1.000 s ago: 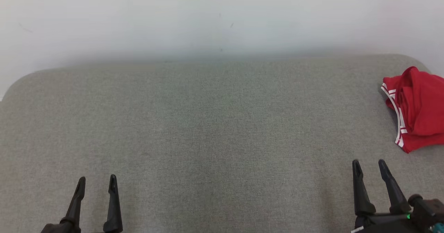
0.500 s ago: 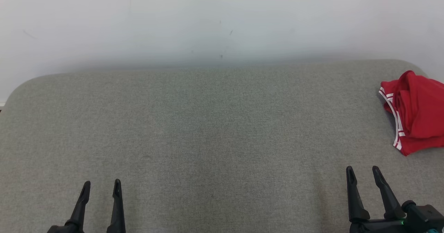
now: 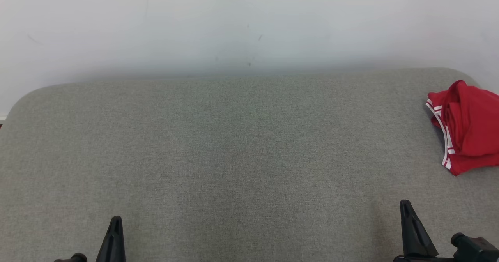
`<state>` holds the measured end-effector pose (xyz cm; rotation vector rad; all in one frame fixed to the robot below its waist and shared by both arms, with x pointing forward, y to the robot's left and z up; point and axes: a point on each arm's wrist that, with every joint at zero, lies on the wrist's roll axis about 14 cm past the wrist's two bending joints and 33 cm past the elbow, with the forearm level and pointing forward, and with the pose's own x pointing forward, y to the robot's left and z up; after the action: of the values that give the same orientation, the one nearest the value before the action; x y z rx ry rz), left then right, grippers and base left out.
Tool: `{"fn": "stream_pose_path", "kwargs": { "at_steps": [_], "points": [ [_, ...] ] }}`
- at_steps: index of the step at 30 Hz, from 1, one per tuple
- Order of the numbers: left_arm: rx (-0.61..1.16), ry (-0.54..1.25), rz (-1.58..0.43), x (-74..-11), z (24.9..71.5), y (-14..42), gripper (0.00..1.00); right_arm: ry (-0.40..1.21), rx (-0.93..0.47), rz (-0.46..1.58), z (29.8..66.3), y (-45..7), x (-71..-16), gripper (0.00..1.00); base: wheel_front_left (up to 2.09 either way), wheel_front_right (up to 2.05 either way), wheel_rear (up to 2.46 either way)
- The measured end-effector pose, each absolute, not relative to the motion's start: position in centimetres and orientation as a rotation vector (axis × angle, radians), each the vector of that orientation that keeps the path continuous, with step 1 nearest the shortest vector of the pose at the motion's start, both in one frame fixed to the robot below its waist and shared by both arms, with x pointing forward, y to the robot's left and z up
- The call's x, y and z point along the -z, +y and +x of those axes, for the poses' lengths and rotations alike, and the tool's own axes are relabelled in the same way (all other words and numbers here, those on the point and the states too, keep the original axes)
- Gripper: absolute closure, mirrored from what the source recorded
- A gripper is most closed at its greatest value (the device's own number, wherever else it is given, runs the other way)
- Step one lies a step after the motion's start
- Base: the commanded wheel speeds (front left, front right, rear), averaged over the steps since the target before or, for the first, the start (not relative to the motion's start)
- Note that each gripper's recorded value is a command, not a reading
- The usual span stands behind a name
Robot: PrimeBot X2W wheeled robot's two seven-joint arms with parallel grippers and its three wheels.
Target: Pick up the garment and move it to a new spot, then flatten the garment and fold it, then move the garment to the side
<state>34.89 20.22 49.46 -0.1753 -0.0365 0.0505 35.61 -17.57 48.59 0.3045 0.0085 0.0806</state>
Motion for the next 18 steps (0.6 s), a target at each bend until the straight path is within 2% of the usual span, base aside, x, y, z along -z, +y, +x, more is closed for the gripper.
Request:
{"fn": "stream_pose_path", "kwargs": {
  "at_steps": [18],
  "points": [
    [-0.095,0.002,-0.504,-48.8,35.5,20.8,1.00,0.033,-0.016,0.595,36.4,-18.7,-48.5,1.00,0.00,0.00,0.00]
  ]
}}
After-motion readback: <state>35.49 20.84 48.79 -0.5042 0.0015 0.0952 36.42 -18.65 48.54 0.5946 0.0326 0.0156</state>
